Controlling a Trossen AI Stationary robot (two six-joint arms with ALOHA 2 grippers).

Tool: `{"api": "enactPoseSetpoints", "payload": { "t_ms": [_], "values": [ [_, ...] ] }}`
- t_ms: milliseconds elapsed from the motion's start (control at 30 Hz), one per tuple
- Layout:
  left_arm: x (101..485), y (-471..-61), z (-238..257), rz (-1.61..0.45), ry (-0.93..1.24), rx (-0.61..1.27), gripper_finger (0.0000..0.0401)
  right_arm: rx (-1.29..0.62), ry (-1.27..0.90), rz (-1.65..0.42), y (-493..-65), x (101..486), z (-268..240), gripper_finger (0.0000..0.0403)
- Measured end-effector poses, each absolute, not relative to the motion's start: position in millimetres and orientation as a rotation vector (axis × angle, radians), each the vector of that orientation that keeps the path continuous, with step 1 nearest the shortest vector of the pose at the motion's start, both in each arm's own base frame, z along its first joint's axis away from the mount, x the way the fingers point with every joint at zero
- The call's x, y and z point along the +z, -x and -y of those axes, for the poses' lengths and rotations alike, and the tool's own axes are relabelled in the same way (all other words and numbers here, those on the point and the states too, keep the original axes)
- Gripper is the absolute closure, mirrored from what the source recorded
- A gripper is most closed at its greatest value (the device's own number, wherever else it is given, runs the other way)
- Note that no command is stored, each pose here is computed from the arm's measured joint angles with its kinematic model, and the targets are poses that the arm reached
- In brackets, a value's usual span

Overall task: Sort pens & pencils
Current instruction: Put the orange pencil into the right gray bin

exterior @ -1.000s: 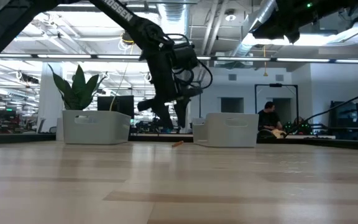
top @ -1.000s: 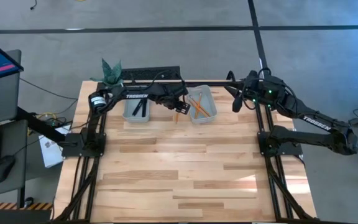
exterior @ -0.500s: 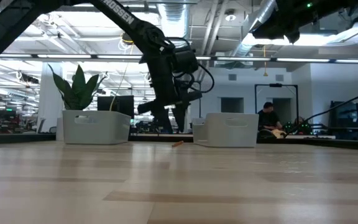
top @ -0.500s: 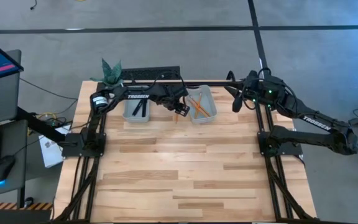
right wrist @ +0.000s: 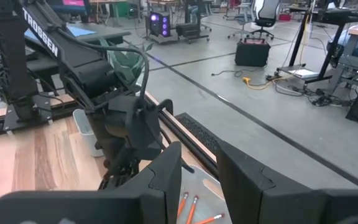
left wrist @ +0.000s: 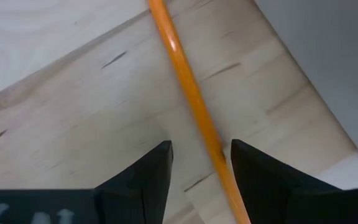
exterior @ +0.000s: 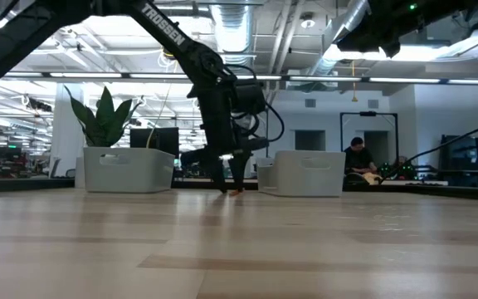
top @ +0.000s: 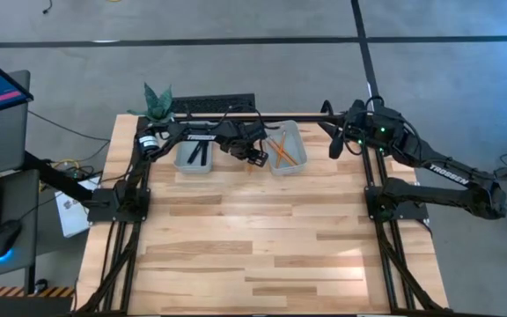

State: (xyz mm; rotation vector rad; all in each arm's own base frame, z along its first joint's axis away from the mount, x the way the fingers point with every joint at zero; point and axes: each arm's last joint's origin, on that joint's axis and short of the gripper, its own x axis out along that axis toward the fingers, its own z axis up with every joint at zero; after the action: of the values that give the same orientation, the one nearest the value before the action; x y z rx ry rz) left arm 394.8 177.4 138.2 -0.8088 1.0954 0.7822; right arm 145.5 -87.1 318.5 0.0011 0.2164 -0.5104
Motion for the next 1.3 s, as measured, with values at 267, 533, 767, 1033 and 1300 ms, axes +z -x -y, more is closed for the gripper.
{"api": "enactPoseSetpoints", "payload": {
  "t_ms": [267, 533, 767, 1033, 1300],
  "values": [
    [137.6, -391.4, -177.9, -1.142, 0.820, 0.794, 0.0238, -0.512, -0.001, -0.216, -145.4, 318.6, 87.3, 0.0281],
    [136.6, -387.3, -177.4, -1.181, 0.835, 0.811, 0.0238, -0.512, -0.001, -0.216, -145.4, 318.6, 87.4, 0.0281],
    [141.1, -385.7, -177.2, -1.231, 0.831, 0.837, 0.0238, -0.512, -0.001, -0.216, -145.4, 318.6, 87.4, 0.0281],
    [161.0, -382.0, -180.4, -1.326, 0.691, 0.936, 0.0238, -0.512, 0.000, -0.215, -145.4, 318.7, 87.4, 0.0281],
    [153.7, -384.2, -181.9, -1.359, 0.633, 0.871, 0.0238, -0.512, 0.000, -0.215, -145.4, 318.6, 87.3, 0.0281]
  ]
}}
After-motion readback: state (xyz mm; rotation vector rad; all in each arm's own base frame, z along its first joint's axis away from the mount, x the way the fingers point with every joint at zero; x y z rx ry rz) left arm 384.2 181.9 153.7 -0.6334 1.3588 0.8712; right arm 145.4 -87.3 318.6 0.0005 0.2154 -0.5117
